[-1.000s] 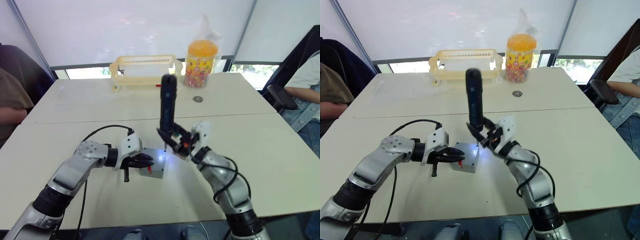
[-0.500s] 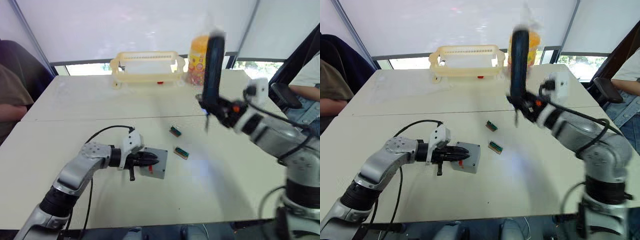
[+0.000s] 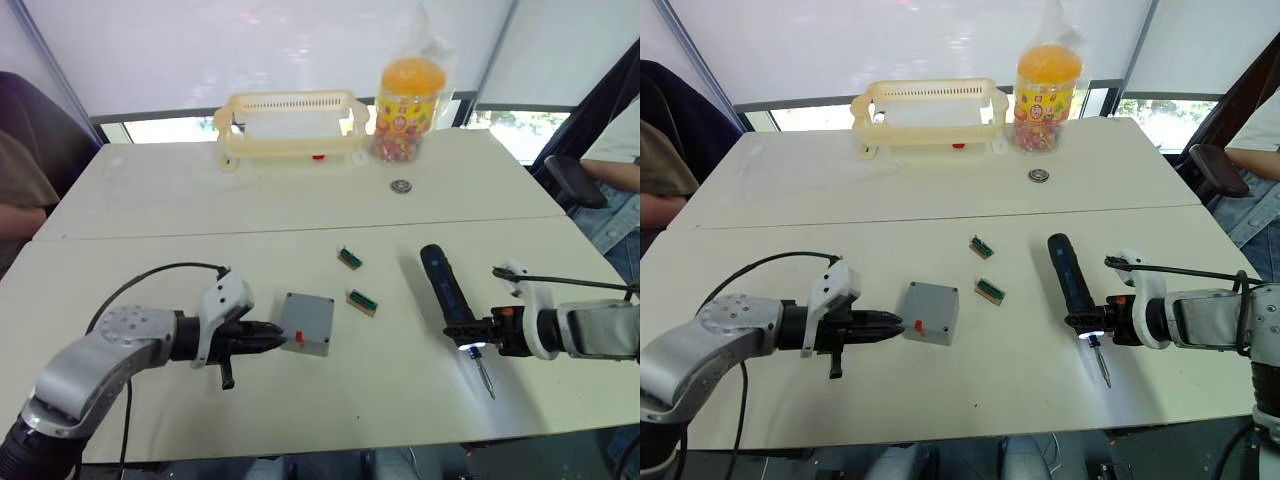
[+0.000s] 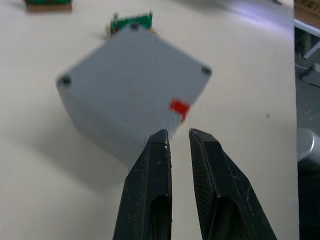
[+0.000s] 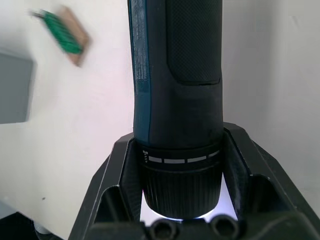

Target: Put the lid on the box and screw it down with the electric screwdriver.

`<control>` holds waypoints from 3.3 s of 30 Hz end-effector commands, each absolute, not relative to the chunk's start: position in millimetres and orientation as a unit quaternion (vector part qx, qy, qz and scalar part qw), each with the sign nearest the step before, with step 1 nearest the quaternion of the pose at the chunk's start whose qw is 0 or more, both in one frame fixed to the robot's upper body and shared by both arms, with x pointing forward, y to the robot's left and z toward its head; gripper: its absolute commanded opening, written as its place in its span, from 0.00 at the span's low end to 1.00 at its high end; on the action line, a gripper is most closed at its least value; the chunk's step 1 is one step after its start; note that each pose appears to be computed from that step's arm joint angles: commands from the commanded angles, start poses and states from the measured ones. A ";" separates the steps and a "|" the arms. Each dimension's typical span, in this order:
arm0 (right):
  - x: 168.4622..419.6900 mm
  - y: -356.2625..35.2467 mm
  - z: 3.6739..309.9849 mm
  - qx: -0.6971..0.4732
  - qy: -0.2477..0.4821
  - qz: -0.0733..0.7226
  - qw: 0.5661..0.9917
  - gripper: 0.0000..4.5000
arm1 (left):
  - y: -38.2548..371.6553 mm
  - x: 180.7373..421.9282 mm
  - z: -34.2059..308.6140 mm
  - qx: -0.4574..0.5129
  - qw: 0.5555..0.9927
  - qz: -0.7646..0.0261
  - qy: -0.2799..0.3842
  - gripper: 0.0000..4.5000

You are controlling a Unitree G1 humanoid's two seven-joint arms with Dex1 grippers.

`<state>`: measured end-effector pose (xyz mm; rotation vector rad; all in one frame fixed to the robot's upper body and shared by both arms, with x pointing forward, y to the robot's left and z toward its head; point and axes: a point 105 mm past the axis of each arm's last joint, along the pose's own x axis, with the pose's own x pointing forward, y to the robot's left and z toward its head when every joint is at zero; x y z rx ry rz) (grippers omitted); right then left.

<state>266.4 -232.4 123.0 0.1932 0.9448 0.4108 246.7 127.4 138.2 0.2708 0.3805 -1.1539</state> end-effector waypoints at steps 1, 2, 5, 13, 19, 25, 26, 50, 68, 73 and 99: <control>271.6 -238.7 127.2 0.083 0.450 0.179 0.871 0.39 | 130.7 250.0 141.9 0.139 0.828 -0.520 0.158 0.14; 272.4 -239.2 125.5 0.083 0.453 0.176 0.870 0.39 | 130.8 250.8 140.7 0.137 0.830 -0.516 0.158 0.14; 275.3 -241.7 123.1 0.077 0.456 0.166 0.871 0.50 | 133.7 253.3 137.9 0.133 0.838 -0.505 0.158 0.13; 298.7 -245.1 159.5 -0.037 0.350 0.160 0.922 0.99 | 151.9 255.1 118.7 0.125 0.860 -0.461 0.178 0.12; 293.8 -173.9 200.6 -0.114 0.193 0.337 0.915 0.99 | 159.1 258.3 123.5 0.072 0.882 -0.436 0.163 0.12; 288.8 -136.1 169.0 -0.110 0.179 0.372 0.904 0.99 | 153.4 268.3 140.2 0.081 0.878 -0.449 0.145 0.12; 291.5 -136.1 166.4 -0.112 0.176 0.367 0.907 0.99 | 153.2 269.6 141.2 0.087 0.877 -0.451 0.143 0.12; 327.4 -94.8 155.6 -0.251 0.067 0.370 0.892 0.99 | 130.7 250.6 97.5 0.084 0.822 -0.521 0.213 0.12; 301.3 -77.0 135.3 -0.260 0.088 0.433 0.859 0.99 | 121.7 286.9 112.9 0.089 0.856 -0.487 0.150 0.12; 293.0 -74.8 132.1 -0.254 0.095 0.434 0.859 0.99 | 127.4 286.9 116.8 0.097 0.854 -0.489 0.152 0.12; 289.9 -76.0 138.4 -0.247 0.095 0.412 0.872 0.99 | 138.3 296.8 122.0 0.123 0.860 -0.475 0.140 0.12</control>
